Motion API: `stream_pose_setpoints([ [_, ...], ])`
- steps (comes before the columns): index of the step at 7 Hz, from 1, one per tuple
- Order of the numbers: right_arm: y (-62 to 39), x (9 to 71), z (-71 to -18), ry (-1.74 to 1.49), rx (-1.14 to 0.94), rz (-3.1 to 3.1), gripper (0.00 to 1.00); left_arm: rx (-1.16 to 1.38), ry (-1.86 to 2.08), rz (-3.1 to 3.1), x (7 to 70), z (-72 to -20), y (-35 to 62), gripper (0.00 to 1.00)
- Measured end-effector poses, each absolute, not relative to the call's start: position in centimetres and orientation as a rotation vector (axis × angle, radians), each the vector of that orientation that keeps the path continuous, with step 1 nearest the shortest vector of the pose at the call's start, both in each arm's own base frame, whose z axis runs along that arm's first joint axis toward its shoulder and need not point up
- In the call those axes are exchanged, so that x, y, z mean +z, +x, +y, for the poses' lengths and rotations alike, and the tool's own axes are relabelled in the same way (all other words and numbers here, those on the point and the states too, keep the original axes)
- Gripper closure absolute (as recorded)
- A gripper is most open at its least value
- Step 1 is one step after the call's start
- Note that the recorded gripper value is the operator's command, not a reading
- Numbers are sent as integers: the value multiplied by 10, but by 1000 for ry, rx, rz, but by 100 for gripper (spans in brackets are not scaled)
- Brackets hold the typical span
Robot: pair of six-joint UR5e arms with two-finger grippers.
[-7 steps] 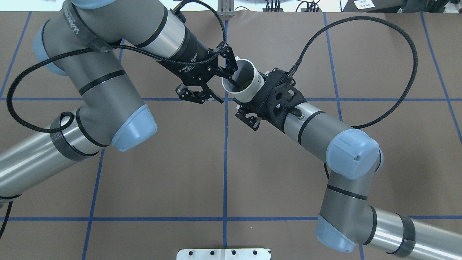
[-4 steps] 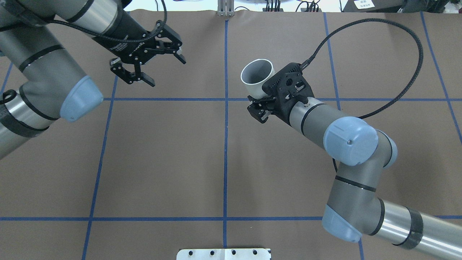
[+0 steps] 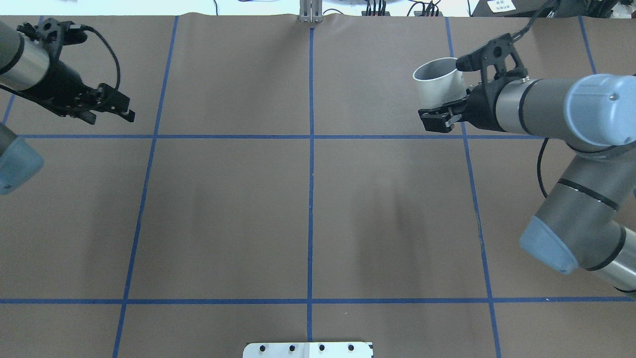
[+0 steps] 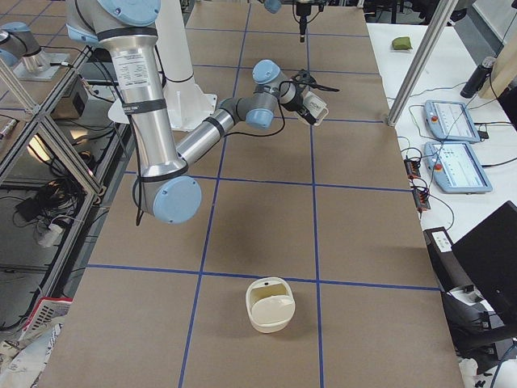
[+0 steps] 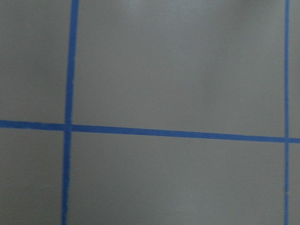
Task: Left arm hands cup to right arm to dump lemon
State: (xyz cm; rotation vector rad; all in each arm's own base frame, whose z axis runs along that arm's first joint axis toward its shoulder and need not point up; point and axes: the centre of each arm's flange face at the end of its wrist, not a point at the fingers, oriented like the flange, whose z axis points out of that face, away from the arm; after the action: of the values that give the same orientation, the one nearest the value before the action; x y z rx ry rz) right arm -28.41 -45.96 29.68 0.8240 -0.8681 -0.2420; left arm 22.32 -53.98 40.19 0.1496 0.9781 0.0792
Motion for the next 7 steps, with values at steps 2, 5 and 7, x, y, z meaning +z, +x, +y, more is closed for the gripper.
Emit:
stream_pose_setpoints([
  [2, -215, 349, -430, 831, -203, -869, 92, 144, 189, 931, 438, -536, 190, 0],
  [5, -129, 456, -370, 901, -118, -903, 94, 154, 197, 925, 442, -535, 183, 0],
  [7, -88, 542, -334, 926, 34, -1019, 95, 154, 197, 925, 442, -535, 183, 0],
])
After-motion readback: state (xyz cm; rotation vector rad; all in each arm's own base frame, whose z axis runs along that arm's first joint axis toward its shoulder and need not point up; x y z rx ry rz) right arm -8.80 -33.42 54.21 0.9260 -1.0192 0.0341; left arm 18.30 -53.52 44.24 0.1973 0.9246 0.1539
